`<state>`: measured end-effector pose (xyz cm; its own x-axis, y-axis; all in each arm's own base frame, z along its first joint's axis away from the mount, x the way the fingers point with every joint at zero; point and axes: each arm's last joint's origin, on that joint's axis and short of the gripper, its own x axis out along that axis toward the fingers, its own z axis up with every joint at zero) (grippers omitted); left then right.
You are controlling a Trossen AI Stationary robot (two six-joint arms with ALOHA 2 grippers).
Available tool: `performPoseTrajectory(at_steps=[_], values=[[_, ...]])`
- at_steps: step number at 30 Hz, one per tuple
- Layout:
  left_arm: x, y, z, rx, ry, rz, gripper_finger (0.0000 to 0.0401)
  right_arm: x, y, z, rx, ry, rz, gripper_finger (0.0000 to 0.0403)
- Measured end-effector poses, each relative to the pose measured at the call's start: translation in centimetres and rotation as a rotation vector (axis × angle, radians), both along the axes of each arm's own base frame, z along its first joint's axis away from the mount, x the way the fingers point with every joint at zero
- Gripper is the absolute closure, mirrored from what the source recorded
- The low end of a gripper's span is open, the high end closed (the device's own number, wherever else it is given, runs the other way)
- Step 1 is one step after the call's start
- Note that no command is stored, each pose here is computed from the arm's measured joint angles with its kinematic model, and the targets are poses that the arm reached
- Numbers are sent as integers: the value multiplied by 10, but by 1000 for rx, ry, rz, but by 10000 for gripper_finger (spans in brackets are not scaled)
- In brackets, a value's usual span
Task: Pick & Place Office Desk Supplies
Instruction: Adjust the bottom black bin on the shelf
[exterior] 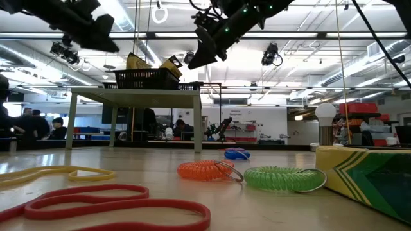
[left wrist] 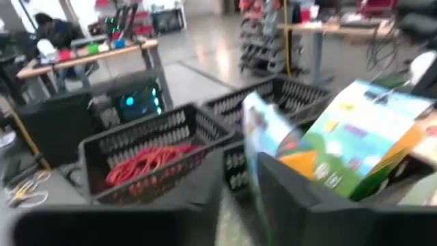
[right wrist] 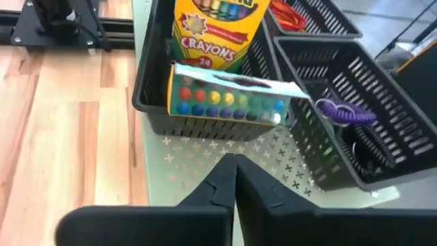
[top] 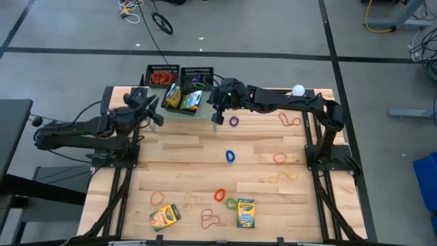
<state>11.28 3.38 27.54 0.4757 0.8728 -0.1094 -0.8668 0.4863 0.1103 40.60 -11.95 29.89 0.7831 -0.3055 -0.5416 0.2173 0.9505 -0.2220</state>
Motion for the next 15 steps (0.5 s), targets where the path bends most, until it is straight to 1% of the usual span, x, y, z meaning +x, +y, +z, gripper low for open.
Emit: performPoseTrajectory(at_steps=[2, 3, 4, 7, 10, 12, 15], values=[[-2, 4, -4, -26, 25, 0, 362, 0, 0, 1, -21, 0, 13, 397], [-2, 7, -6, -42, 39, -2, 381, 1, 0, 1, -27, -4, 16, 395], [-3, 10, -9, -62, 54, 0, 389, 1, -1, 2, -32, -12, 16, 393], [-7, 21, -14, -112, 93, 24, 393, 0, -5, 2, -27, -17, 38, 395], [-10, 32, -16, -151, 98, 1, 394, 2, -7, 0, -45, -13, 47, 399], [-12, 40, -17, -167, 121, 0, 395, 2, -9, 2, -53, -37, 50, 397], [-15, 51, -20, -205, 134, -25, 395, 1, -11, 2, -41, -40, 71, 398]])
